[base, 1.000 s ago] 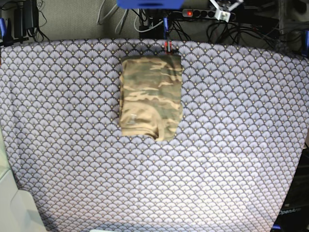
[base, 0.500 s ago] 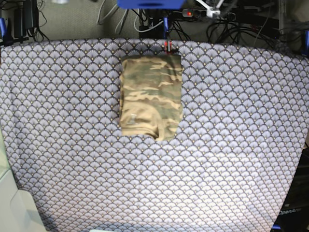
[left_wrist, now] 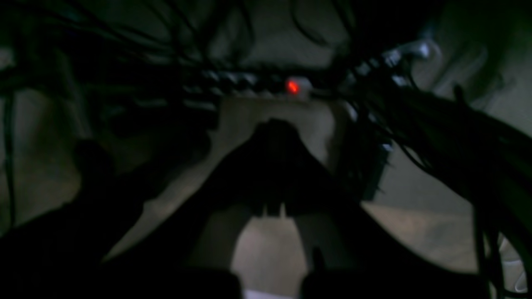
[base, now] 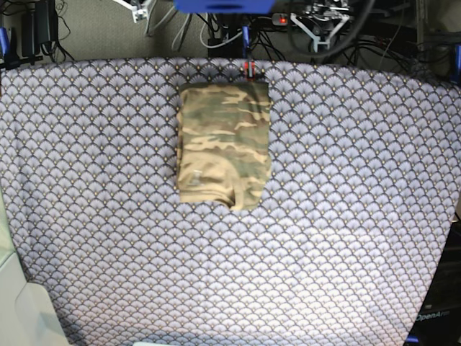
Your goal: Fold the T-shirt properly
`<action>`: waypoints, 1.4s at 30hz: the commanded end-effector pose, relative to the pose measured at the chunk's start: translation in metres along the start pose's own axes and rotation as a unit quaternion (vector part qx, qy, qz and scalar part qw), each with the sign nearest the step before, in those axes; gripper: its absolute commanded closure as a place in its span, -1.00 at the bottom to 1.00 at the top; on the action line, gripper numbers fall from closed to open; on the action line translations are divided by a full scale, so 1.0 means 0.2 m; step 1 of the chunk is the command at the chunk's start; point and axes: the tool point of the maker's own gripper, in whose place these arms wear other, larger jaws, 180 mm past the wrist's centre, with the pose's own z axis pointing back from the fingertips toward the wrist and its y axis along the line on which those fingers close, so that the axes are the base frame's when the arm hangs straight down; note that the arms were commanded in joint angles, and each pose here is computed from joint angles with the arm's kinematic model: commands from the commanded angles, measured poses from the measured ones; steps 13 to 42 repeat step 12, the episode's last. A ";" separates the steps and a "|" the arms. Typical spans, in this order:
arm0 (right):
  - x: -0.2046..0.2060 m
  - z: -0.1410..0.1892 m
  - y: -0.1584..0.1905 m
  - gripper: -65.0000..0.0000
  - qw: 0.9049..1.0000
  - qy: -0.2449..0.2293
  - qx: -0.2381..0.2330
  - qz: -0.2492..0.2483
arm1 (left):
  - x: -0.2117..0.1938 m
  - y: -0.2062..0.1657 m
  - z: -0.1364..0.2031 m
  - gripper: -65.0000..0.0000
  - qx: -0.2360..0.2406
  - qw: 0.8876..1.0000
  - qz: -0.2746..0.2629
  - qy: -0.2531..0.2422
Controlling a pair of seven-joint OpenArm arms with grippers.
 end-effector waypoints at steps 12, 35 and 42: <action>-0.02 0.01 -0.13 1.00 0.998 -0.004 -0.056 0.018 | 0.13 0.11 -0.02 1.00 0.040 0.999 -0.003 -0.015; -0.02 0.01 -0.13 1.00 0.998 -0.004 -0.056 0.018 | 0.13 0.11 -0.02 1.00 0.040 0.999 -0.003 -0.015; -0.02 0.01 -0.13 1.00 0.998 -0.004 -0.056 0.018 | 0.13 0.11 -0.02 1.00 0.040 0.999 -0.003 -0.015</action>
